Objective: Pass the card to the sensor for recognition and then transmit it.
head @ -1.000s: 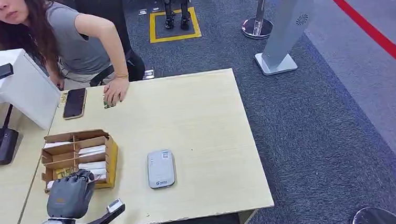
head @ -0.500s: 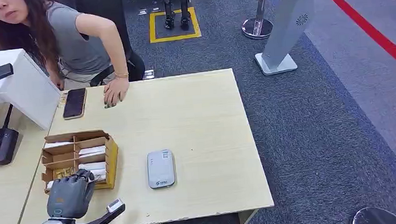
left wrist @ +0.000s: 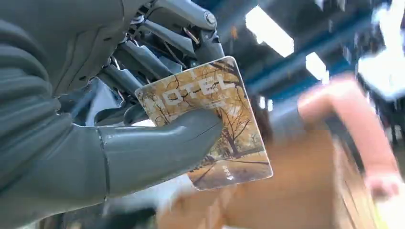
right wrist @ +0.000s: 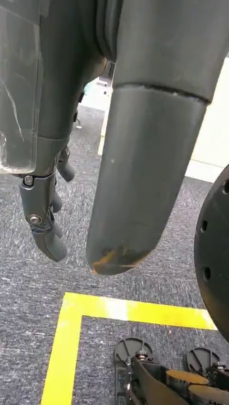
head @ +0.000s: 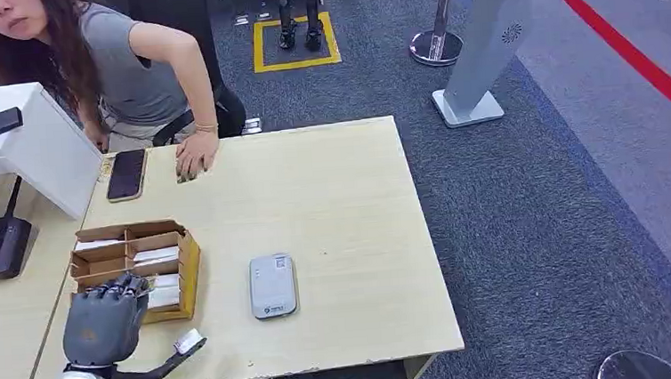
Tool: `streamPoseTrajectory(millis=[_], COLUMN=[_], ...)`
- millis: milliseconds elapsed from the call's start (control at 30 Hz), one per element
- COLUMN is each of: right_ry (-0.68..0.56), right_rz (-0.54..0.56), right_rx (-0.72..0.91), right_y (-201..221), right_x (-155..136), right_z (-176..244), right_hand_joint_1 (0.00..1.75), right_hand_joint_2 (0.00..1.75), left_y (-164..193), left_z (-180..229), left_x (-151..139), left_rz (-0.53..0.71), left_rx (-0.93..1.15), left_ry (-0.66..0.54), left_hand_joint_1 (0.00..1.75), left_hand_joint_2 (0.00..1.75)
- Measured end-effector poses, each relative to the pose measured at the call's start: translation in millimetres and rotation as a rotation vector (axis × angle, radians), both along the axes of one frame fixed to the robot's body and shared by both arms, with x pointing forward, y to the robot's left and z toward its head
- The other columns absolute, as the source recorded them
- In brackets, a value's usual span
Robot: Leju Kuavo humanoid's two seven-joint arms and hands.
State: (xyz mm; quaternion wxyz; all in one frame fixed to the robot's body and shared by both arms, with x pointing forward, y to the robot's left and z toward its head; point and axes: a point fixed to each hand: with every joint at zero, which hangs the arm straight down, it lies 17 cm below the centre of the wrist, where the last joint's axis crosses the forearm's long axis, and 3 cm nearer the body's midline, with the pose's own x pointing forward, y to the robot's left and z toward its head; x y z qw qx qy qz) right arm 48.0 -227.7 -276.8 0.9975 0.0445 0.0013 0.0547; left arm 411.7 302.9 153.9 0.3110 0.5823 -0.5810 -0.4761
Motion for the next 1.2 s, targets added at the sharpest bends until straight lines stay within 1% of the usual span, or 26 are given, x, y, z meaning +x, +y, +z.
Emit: streamPoseTrajectory(millis=[200, 300, 367, 467, 533, 700, 867, 1033, 1133, 1200], right_ry=[0.0, 0.0, 0.0, 0.0, -0.001, -0.005, -0.005, -0.014, -0.015, -0.016], right_rz=[0.0, 0.007, 0.021, 0.042, 0.063, 0.097, 0.118, 0.139, 0.141, 0.139], right_rx=[-0.001, -0.002, -0.004, -0.004, -0.007, -0.005, -0.001, -0.003, -0.003, -0.002], right_y=[0, 0, -1, -1, -1, 0, 1, 1, 1, 1], right_x=[0, 0, -1, -1, -1, 1, 4, 10, 11, 11], right_z=[0, 0, 0, 0, 0, 0, 1, 2, 2, 2], right_hand_joint_1=[0.0, 0.0, 0.0, 0.0, 0.0, 0.0, 0.0, 0.0, 0.0, 0.0], right_hand_joint_2=[0.0, 0.0, 0.0, 0.0, 0.0, 0.0, 0.0, 0.0, 0.0, 0.0], left_y=[-8, -6, 3, 23, 44, 94, 124, 132, 127, 118], left_z=[85, 121, 144, 168, 181, 191, 196, 198, 197, 195], left_x=[-15, -19, -15, -1, 16, 53, 78, 100, 107, 110], left_rz=[-0.081, -0.089, -0.073, -0.033, 0.011, 0.098, 0.145, 0.16, 0.151, 0.132], left_rx=[0.053, 0.113, 0.15, 0.206, 0.247, 0.341, 0.406, 0.409, 0.406, 0.4], left_ry=[-0.215, -0.313, -0.358, -0.377, -0.372, -0.334, -0.315, -0.299, -0.295, -0.302], left_hand_joint_1=[1.75, 1.75, 1.75, 1.75, 1.75, 1.75, 1.75, 1.75, 1.75, 1.75], left_hand_joint_2=[1.75, 1.75, 1.75, 1.75, 1.75, 1.75, 1.75, 1.75, 1.75, 1.75])
